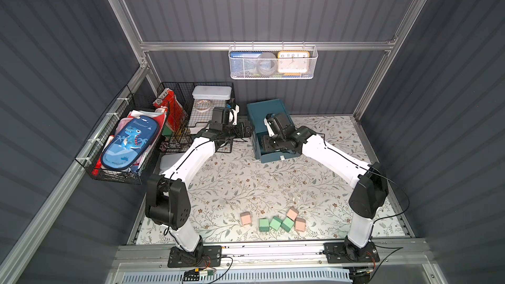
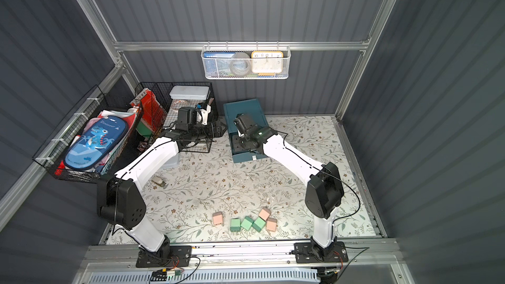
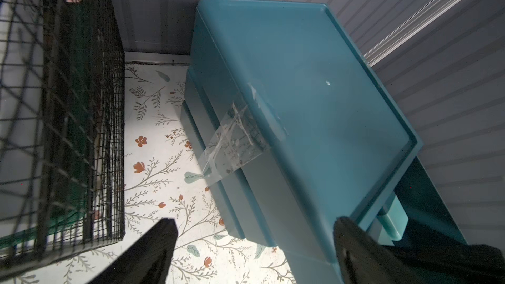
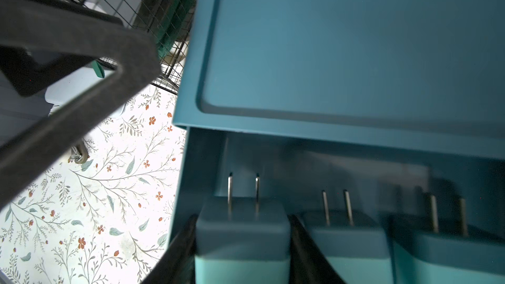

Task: Place the plugs into the drawer by color
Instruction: Place the plug in the drawer.

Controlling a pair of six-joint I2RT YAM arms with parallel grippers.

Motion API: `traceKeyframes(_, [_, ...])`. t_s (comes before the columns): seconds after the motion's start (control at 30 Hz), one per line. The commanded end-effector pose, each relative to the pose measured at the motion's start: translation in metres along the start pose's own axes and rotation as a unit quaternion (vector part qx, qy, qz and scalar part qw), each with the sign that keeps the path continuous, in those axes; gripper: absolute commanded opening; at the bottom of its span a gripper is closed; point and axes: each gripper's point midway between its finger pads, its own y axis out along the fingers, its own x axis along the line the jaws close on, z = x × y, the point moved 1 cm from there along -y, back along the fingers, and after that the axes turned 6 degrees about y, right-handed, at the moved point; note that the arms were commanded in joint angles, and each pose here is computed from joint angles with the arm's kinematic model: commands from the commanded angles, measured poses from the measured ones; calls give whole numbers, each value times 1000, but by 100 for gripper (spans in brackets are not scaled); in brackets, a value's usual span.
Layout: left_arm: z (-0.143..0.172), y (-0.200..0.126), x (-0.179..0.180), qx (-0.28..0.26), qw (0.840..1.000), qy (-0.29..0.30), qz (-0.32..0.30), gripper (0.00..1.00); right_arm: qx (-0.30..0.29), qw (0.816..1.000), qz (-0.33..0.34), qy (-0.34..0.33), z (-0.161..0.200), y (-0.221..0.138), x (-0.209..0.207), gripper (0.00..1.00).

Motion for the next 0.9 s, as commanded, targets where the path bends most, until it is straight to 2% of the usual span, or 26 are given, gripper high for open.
traceKeyframes(0.0, [-8, -8, -3, -6, 1000, 12, -2, 95, -4, 1000, -16, 5, -9, -1, 5, 16])
traceKeyframes(0.27, [-8, -7, -1, -5, 1000, 13, -9, 95, 4, 1000, -19, 6, -9, 1, 2, 23])
traceKeyframes(0.6, [-25, -11, 2, -22, 999, 9, -28, 95, -20, 999, -26, -5, -24, -23, 3, 47])
traceKeyframes(0.87, [-40, -13, 3, -25, 999, 7, -40, 94, -30, 999, -33, -14, -32, -34, 5, 59])
